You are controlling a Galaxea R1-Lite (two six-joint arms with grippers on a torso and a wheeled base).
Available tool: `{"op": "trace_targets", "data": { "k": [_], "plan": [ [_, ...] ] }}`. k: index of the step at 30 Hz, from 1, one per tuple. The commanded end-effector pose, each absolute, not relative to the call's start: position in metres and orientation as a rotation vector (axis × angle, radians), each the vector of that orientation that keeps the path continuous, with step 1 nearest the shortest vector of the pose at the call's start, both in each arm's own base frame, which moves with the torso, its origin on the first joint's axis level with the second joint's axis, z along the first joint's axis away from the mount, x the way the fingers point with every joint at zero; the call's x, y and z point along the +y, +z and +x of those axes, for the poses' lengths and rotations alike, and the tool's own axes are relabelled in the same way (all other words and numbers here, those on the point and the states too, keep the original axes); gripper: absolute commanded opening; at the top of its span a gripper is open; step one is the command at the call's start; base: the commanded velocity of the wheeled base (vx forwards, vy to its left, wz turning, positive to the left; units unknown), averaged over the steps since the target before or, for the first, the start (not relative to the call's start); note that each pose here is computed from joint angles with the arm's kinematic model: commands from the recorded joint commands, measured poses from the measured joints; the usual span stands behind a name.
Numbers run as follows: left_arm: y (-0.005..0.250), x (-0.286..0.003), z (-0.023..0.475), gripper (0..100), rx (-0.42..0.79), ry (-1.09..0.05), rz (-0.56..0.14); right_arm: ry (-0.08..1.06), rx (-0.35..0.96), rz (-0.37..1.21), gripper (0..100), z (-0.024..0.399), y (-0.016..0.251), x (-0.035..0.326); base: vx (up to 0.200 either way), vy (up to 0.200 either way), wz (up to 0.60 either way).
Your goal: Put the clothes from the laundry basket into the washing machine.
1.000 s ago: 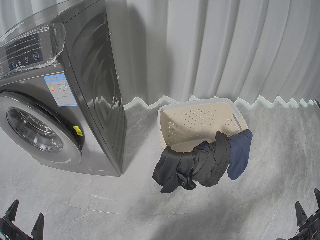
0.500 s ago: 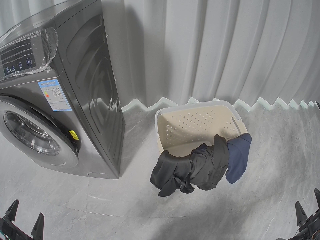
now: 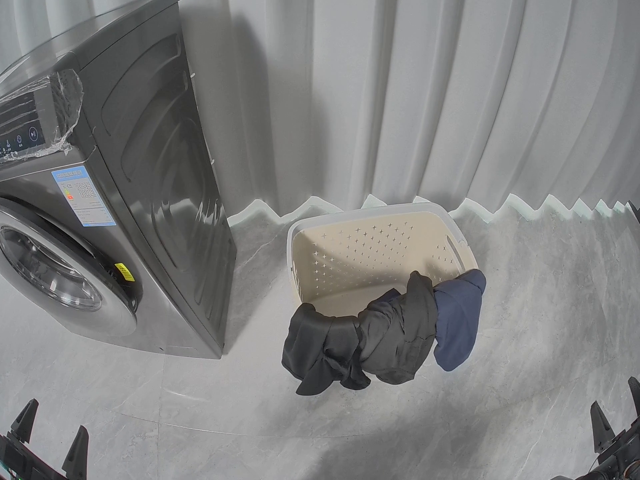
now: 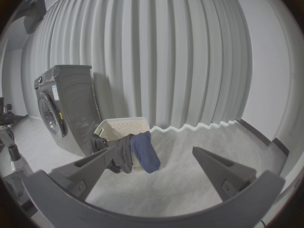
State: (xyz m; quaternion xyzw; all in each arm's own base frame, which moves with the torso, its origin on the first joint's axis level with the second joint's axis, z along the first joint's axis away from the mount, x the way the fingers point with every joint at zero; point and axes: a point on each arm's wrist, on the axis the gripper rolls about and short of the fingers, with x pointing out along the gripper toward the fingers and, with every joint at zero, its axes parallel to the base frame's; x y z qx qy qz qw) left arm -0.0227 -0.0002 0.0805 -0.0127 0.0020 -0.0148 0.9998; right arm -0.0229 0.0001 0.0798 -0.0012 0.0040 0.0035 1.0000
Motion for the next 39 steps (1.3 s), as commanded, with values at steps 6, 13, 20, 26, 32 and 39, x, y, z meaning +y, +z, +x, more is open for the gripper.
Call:
{"op": "trace_targets", "data": {
  "k": [6,13,20,26,32,39],
  "plan": [
    [0.0756,-0.0002,-0.0229,100,0.002,-0.029,-0.026,0.009,0.009,-0.002,100,-0.0228,0.0750,0.0001,0.000,0.000,-0.10],
    [0.0756,-0.0002,-0.0229,100,0.002,-0.029,-0.026,0.009,0.008,-0.002,100,-0.0229,0.0754,0.0001,0.000,-0.114,0.00],
    [0.0756,-0.0002,-0.0229,100,0.002,-0.029,-0.028,0.009,0.008,0.000,100,-0.0229,0.0754,0.0001,0.000,-0.200,0.00],
    [0.0756,-0.0002,-0.0229,100,0.002,-0.029,-0.029,0.009,0.009,0.000,100,-0.0228,0.0750,0.0001,0.000,-0.033,0.00],
    [0.0756,-0.0002,-0.0229,100,0.002,-0.029,-0.029,0.009,0.009,0.000,100,-0.0228,0.0750,0.0001,0.000,0.000,0.00],
    [0.0756,-0.0002,-0.0229,100,0.002,-0.029,-0.029,0.009,0.008,0.000,100,-0.0229,0.0754,0.0001,0.171,0.000,0.00]
  ]
}}
